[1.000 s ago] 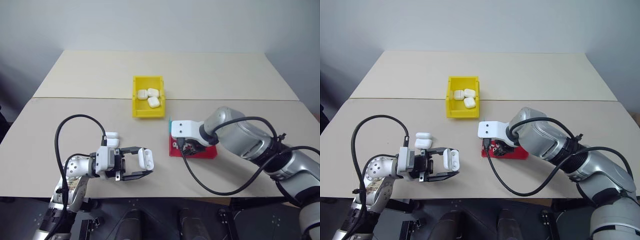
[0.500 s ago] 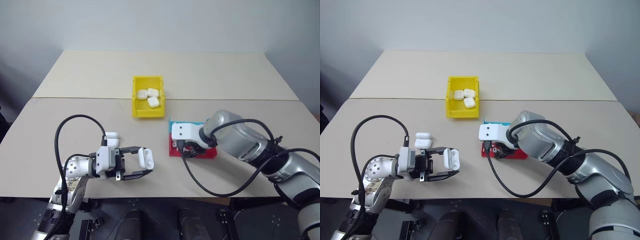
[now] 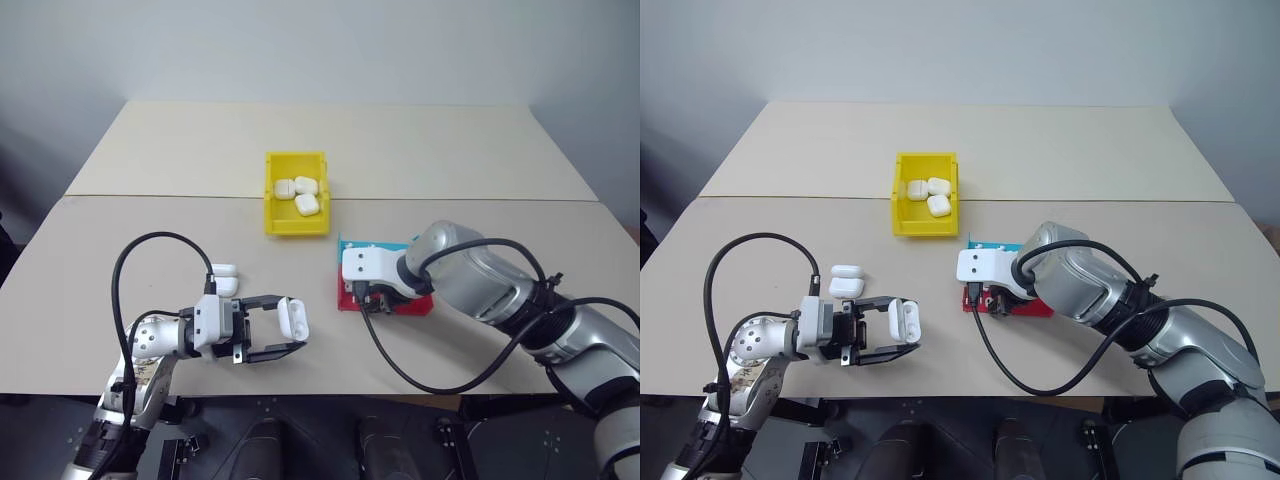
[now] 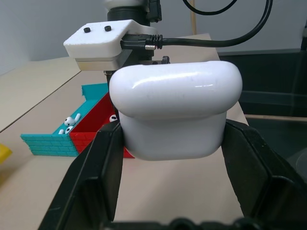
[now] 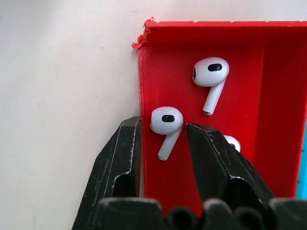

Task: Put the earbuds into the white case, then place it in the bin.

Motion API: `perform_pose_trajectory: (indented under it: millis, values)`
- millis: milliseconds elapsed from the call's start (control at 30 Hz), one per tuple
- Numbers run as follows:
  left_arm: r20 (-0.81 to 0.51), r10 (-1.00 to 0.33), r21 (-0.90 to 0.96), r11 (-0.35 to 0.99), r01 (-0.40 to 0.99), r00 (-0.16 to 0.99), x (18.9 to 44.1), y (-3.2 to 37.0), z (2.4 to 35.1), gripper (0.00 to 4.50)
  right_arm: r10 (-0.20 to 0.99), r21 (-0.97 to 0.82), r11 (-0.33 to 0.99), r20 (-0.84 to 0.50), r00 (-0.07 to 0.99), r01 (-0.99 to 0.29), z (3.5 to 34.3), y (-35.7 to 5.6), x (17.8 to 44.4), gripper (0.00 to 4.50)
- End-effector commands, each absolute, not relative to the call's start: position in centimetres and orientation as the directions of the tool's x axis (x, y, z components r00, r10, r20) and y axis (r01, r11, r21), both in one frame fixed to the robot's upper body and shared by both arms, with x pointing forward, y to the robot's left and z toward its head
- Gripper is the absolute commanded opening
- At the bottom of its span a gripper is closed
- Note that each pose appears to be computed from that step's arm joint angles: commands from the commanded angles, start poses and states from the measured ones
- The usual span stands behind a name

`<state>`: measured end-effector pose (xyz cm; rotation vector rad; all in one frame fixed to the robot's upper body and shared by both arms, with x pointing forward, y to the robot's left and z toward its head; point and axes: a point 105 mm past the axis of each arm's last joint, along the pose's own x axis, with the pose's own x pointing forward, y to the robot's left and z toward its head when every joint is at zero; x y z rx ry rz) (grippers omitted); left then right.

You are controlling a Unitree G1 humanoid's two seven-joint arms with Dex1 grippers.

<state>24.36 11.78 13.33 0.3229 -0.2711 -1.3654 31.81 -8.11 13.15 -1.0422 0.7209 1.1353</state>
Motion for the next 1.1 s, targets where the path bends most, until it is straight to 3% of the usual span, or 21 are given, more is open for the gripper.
perform_pose_trajectory:
  millis: [33, 667, 767, 1100]
  values:
    - [0.009, -0.985, 0.402, 0.162, 0.901, 0.173, 24.1, 11.57, 13.82, 2.76, 0.38, -0.326, 0.043, -0.869, 0.318, -0.944, 13.93, -7.86, 31.77, 1.83]
    - [0.005, -0.983, 0.405, 0.172, 0.898, 0.185, 24.24, 11.63, 13.56, 2.76, 0.387, -0.339, 0.021, -0.865, 0.32, -0.941, 13.94, -7.64, 31.86, 1.83]
    - [0.01, -0.982, 0.403, 0.178, 0.898, 0.19, 24.3, 11.53, 13.67, 2.76, 0.386, -0.34, 0.012, -0.866, 0.318, -0.94, 13.88, -7.67, 31.8, 1.25]
    - [0.01, -0.981, 0.402, 0.182, 0.897, 0.195, 24.42, 11.57, 13.8, 2.76, 0.384, -0.34, 0.005, -0.868, 0.316, -0.94, 13.74, -7.73, 31.77, 1.25]
